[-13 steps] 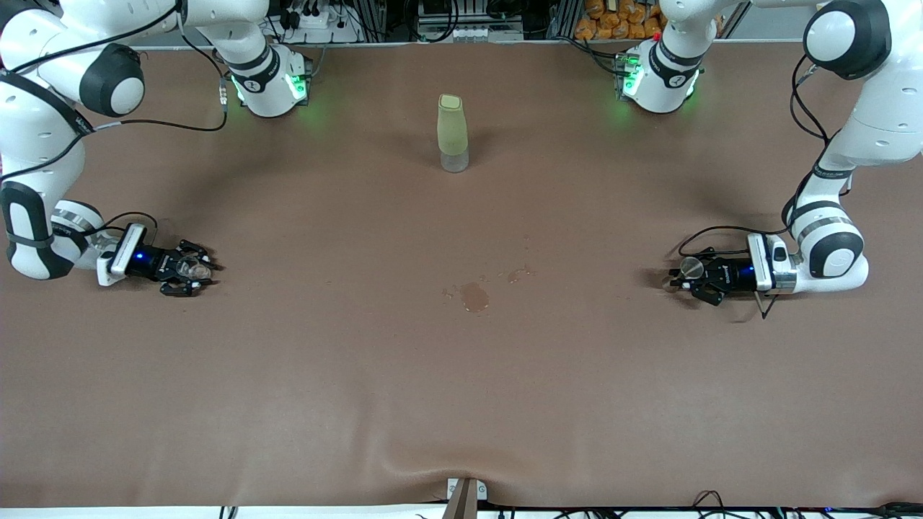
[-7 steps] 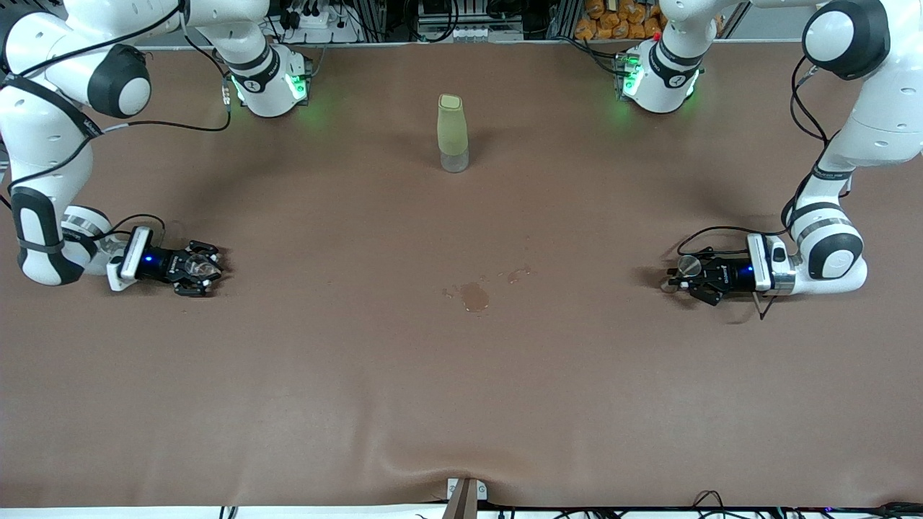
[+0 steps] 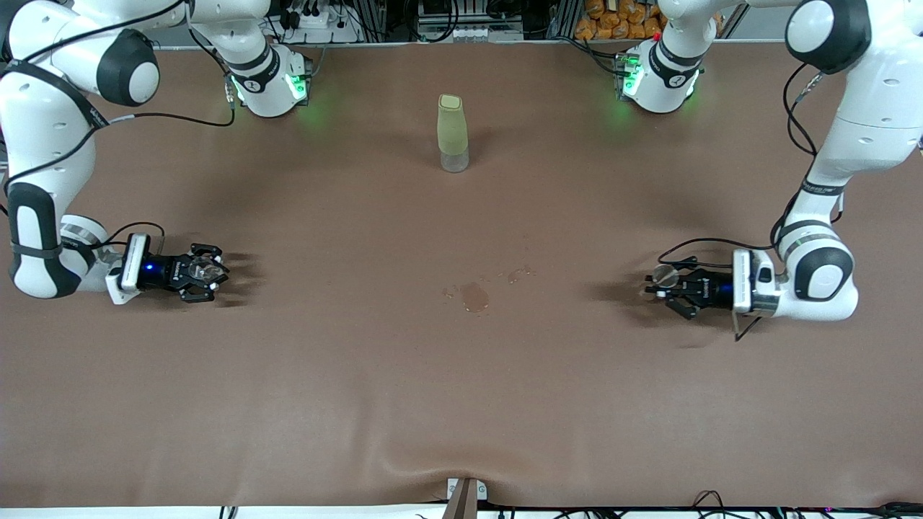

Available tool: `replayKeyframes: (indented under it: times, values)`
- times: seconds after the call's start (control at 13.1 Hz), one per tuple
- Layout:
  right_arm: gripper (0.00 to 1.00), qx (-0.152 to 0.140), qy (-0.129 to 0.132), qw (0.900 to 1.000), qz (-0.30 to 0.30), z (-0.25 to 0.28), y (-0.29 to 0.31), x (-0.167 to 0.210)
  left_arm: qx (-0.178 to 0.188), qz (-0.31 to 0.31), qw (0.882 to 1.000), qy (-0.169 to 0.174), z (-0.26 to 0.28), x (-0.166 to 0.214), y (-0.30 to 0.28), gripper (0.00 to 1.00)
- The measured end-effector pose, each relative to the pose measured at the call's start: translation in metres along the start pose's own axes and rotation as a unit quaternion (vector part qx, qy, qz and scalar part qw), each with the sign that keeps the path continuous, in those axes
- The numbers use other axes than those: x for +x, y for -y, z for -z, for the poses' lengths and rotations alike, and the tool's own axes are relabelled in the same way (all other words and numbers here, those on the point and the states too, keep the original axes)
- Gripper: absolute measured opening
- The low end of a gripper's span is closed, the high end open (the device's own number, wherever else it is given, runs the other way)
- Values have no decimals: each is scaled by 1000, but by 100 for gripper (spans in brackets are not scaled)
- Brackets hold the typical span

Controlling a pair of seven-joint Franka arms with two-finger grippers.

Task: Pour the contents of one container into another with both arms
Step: 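Lift the jigger and beaker, bringing both grippers together mid-table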

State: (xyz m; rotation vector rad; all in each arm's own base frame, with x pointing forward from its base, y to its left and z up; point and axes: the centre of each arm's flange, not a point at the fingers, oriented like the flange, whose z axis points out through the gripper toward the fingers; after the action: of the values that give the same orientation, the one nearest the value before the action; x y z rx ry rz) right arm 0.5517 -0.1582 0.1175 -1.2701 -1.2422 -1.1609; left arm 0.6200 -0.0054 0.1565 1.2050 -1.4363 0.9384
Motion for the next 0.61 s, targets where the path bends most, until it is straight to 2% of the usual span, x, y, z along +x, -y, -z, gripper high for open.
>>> replayKeyframes:
  times: [0.3,0.61]
  values:
    - [15,19,-2,999,-35,-10,-23,77,-1,-10,1000,-23,-94,41,35,21]
    - [15,27,2,996,-84,-30,-24,184,25,-9,999,-22,-181,65,55,21]
